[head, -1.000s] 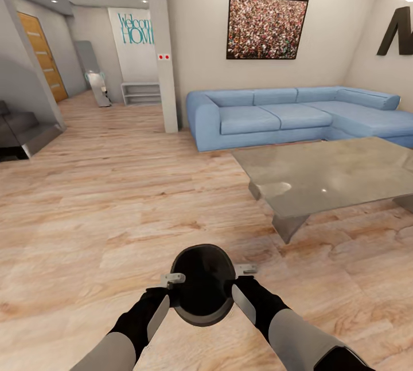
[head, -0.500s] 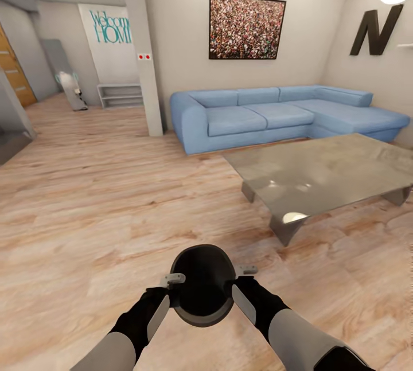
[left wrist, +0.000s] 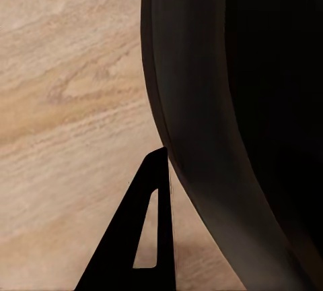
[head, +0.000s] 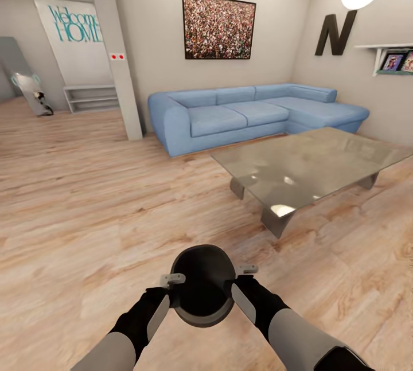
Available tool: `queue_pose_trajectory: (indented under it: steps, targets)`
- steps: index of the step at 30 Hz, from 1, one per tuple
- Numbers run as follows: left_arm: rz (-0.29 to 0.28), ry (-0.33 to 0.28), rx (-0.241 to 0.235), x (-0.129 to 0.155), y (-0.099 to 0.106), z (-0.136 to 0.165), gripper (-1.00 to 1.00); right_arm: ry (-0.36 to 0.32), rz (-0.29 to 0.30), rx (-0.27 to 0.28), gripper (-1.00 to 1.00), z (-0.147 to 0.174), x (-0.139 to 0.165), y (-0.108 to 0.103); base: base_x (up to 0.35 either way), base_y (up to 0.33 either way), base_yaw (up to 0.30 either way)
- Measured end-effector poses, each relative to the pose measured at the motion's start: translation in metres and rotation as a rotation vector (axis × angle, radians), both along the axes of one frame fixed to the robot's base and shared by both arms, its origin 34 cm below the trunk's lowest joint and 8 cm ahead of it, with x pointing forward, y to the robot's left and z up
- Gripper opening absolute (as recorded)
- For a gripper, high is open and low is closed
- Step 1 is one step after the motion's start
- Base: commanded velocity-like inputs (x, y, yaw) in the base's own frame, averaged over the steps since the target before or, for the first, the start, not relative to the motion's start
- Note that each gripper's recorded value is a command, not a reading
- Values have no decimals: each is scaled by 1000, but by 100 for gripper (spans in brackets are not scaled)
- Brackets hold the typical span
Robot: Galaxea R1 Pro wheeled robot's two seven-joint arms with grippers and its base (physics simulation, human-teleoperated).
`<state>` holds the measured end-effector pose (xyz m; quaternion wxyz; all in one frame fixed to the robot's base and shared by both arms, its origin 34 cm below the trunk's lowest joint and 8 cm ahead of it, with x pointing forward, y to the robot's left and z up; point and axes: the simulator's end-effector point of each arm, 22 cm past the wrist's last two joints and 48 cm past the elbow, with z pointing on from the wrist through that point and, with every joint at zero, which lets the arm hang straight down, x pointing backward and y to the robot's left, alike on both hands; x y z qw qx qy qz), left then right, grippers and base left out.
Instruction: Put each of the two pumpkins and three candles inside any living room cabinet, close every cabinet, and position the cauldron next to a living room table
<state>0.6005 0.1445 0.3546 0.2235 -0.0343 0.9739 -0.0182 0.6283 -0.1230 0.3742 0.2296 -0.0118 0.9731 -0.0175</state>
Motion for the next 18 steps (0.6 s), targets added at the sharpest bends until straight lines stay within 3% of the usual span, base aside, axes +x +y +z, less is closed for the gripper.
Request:
queue_pose_trajectory:
  steps: [18]
  targets:
    - [-1,0,1,0,0,0,-100,0,-1,1,-100,0,0,0,163,315,-279]
